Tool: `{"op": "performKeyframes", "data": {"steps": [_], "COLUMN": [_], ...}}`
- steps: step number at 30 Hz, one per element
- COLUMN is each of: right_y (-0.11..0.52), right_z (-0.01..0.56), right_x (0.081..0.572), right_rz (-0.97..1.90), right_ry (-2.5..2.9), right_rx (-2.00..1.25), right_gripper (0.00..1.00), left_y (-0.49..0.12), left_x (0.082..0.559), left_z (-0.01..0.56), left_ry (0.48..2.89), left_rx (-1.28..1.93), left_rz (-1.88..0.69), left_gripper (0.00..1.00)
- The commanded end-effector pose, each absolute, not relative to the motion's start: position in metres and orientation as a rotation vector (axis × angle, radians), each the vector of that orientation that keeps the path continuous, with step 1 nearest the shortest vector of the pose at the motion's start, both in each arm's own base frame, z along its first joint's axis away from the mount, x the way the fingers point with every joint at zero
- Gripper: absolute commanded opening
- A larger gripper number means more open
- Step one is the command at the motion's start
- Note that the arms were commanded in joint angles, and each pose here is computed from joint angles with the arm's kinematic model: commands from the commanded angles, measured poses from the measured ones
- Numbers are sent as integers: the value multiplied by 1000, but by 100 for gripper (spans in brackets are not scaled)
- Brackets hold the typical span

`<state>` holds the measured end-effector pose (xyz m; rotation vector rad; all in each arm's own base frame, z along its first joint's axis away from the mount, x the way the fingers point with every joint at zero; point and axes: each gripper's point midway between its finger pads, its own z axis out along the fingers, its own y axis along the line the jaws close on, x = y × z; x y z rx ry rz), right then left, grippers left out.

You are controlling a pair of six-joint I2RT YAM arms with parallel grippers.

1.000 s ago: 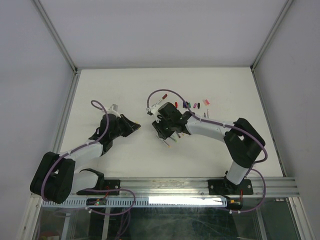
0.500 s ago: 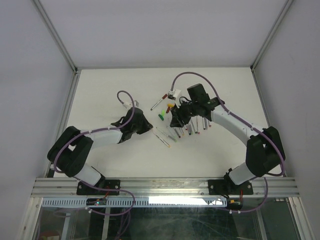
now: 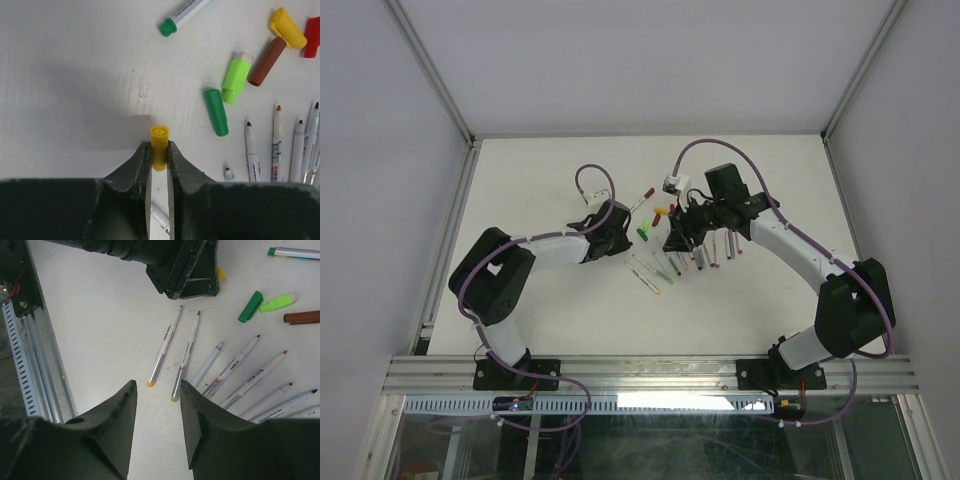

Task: Open the pen caps
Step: Place the pen cap at the center of the board.

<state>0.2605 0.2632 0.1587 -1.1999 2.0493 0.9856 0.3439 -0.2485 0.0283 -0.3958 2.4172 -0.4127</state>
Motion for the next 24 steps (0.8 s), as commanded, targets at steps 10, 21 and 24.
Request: {"op": "performKeyframes", "data": {"steps": [10,21,24], "right_y": [263,259,257], "right_z": [184,189,191], "right_x": [264,266,266], "right_rz": [1007,1020,1023], "right_ry": [1948,1935,1928], "right_rx": [-1196,-1177,-1171], "right_gripper": [42,42,42], "left_y": [-230,-237,-242], "left_x": [351,380,389], "left_z": [40,99,105], "left_ry": [2385,2234,2216], "left_rx": [-368,-85,79], "left_rz": [-238,-268,-287], "left_gripper": [30,74,83]}}
